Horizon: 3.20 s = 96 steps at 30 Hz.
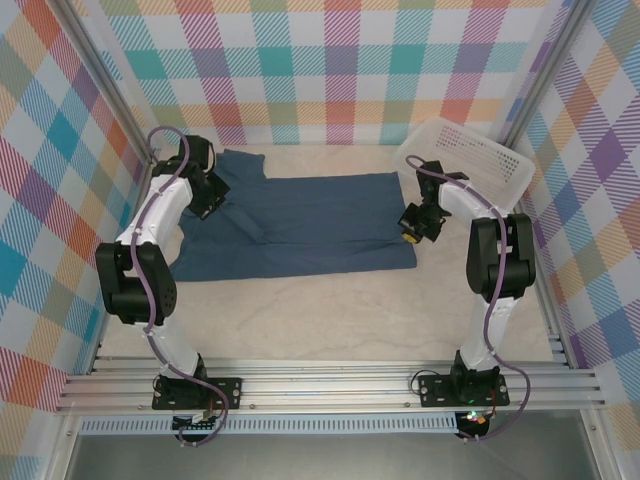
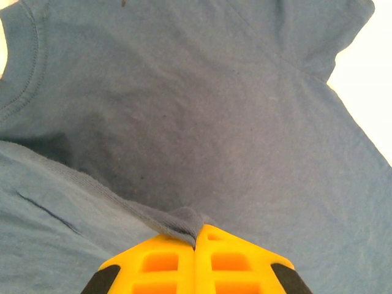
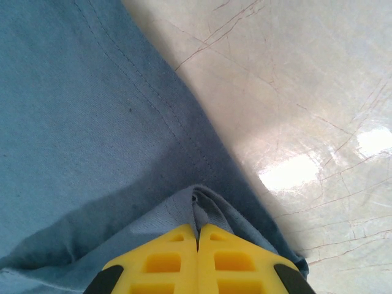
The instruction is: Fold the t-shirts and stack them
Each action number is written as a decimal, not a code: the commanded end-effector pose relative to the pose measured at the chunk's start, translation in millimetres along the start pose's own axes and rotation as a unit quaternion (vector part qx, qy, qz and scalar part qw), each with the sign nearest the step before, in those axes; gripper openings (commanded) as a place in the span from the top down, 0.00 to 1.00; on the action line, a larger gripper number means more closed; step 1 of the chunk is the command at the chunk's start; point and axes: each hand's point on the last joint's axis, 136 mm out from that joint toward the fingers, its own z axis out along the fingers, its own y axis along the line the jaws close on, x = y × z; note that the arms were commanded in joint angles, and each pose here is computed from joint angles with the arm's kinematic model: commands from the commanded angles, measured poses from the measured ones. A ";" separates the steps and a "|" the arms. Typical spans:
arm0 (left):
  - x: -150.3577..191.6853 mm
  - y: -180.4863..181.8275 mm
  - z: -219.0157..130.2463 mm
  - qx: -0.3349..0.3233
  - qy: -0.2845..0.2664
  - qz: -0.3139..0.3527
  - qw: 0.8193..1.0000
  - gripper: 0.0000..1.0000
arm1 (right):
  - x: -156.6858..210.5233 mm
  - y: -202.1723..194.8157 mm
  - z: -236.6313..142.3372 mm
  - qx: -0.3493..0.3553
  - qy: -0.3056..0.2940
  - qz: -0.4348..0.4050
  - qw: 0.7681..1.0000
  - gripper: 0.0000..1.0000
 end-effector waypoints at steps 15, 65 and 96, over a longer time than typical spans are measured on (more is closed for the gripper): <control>-15.7 5.2 10.4 -0.022 -0.008 0.001 1.000 1.00 | -9.6 -2.5 1.5 0.013 -0.004 0.010 1.000 0.97; 194.9 187.1 26.0 -0.218 0.140 -0.066 0.964 0.79 | 149.5 -110.3 24.6 0.118 0.113 0.088 0.983 0.79; 124.3 28.2 4.7 -0.047 0.087 0.083 0.992 0.71 | 131.1 -39.7 -32.2 -0.048 -0.004 -0.041 0.998 0.66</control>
